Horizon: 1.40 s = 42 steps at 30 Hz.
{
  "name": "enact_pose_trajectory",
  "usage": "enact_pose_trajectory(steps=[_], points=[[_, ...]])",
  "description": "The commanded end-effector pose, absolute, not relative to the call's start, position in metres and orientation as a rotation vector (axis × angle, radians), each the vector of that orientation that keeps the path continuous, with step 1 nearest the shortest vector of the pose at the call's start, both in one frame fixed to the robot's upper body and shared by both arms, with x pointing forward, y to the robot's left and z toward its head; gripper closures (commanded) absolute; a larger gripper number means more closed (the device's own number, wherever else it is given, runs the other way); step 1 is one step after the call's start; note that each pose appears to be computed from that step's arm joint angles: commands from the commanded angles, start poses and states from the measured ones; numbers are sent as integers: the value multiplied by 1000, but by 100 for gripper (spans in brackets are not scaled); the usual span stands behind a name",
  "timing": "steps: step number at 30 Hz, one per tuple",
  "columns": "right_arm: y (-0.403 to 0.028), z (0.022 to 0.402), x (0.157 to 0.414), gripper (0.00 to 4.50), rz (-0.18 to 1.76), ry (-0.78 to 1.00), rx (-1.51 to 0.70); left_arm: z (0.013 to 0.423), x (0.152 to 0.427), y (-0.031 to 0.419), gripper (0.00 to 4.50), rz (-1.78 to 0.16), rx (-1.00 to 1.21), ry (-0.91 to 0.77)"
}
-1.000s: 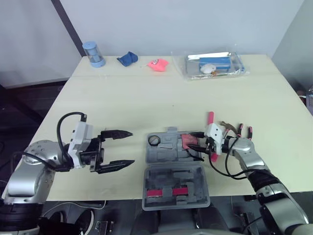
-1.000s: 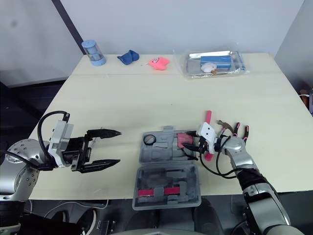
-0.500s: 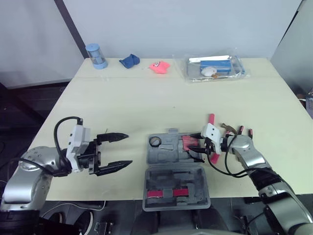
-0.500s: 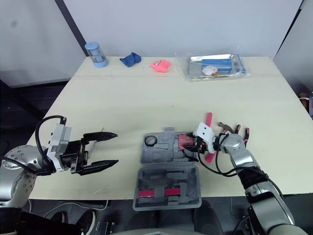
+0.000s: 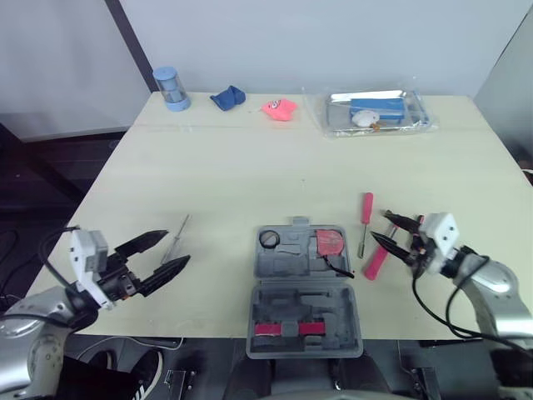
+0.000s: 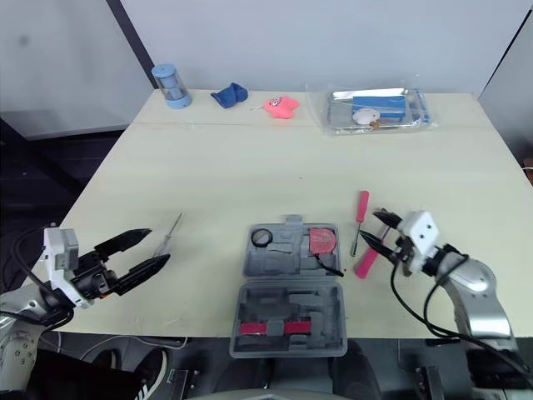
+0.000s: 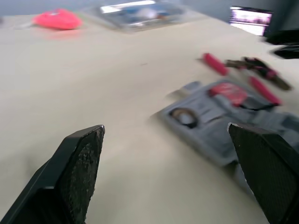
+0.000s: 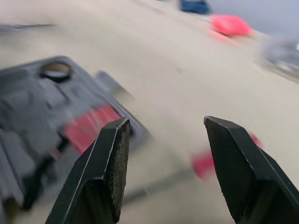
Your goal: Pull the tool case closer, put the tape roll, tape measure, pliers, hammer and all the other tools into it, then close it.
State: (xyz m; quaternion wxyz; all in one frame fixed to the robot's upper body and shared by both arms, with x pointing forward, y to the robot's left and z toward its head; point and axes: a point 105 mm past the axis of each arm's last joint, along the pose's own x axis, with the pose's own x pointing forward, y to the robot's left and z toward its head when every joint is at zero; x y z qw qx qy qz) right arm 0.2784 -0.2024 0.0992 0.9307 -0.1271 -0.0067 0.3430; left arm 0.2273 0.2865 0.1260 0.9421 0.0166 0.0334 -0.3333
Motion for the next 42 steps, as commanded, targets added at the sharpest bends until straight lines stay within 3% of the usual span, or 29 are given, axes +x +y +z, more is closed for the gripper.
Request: enact_pose_trajectory(steps=[1, 5, 8, 10, 11, 22, 27, 37, 42], points=[[-259, 101, 252, 184, 496, 3, -265, 124, 220, 328, 0, -475, 37, 47], [-295, 89, 226, 184, 359, 67, -248, 108, 209, 347, 0, -399, 27, 97], [-325, 80, 205, 109, 224, 107, -204, 95, 201, 367, 0, -313, 15, 139], [-341, 73, 191, 16, 147, 132, -171, 88, 196, 379, 0, -262, 20, 165], [-348, 69, 185, 6, 110, 144, -155, 85, 194, 384, 0, -244, 20, 176], [-376, 50, 155, 6, -38, 201, -83, 68, 181, 395, 0, -210, 8, 230], [-367, 57, 162, 6, -10, 178, -95, 73, 188, 388, 0, -248, 21, 209], [-293, 83, 204, 6, 145, 86, -49, 106, 227, 312, 0, -626, 182, 159], [-251, 85, 229, 6, 129, 105, -20, 131, 244, 261, 0, -866, 233, 85]])
